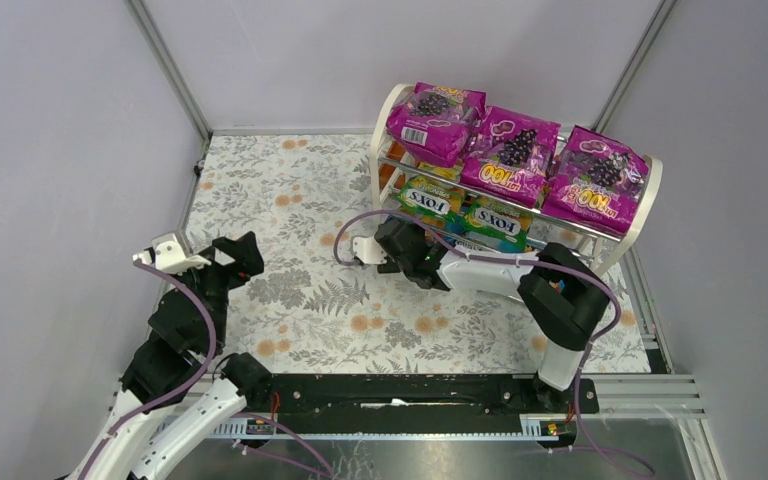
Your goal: Place and organize the candy bags onto the shelf
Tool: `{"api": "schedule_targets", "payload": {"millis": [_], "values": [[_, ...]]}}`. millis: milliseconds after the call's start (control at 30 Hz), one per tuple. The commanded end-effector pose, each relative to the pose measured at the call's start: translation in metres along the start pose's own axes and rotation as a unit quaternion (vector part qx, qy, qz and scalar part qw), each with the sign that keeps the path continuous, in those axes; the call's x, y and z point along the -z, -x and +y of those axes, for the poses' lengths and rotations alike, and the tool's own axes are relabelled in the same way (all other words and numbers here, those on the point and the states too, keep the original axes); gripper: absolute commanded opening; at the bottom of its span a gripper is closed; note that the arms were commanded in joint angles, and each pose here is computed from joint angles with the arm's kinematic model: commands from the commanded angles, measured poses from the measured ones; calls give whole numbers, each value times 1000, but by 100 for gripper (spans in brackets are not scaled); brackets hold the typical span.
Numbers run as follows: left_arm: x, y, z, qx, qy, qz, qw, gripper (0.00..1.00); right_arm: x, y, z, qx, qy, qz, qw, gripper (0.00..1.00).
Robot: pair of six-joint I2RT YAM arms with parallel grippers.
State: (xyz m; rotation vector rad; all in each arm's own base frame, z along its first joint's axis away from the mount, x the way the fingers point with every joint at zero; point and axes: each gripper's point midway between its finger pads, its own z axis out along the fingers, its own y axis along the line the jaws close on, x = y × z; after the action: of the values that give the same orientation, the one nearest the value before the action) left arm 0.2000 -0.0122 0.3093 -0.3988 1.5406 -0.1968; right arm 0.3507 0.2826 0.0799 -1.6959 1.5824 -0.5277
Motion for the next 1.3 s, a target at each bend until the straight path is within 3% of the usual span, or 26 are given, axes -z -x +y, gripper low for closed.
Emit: {"api": "schedule_targets", "payload": {"millis": [0,167,300,433,500,567,633,667,700,733,900,1067,1167,1267], "values": [[-4,2,-8,1,-9,-3,1000,89,32,16,13,-62,54,-30,996,67],[-5,1,-9,-2,-8,0,1000,89,45,11,6,-96,37,-27,994,65],[-7,-1,-9,-5,-6,3,1000,89,41,-2,8,-78,24,0,997,37],[-9,-4,-10,-11,-2,7,1000,89,36,-8,22,-83,39,-4,996,29],[-10,-6,-9,-15,2,10,1000,89,37,-5,30,-94,55,-14,994,34],[-12,-8,-10,-20,5,14,1000,89,42,-1,28,-122,54,-28,991,56],[-15,-11,-10,-28,9,20,999,90,56,9,14,-163,34,-52,985,64],[-16,-11,-11,-31,12,23,999,90,67,17,6,-183,26,-71,980,75],[-16,-12,-11,-34,14,26,999,91,81,27,-2,-202,19,-95,975,92],[-17,-12,-12,-37,15,29,999,92,94,36,-6,-218,20,-119,968,99],[-19,-5,-22,-34,14,44,998,99,168,64,-16,-299,63,-204,930,100],[-17,28,-53,30,-26,44,998,99,269,59,-54,-441,78,-312,838,100],[-14,62,-80,68,-70,27,995,99,339,49,-73,-461,97,-391,791,100],[-10,100,-112,91,-129,7,987,99,401,19,-105,-485,63,-438,755,100]]}}
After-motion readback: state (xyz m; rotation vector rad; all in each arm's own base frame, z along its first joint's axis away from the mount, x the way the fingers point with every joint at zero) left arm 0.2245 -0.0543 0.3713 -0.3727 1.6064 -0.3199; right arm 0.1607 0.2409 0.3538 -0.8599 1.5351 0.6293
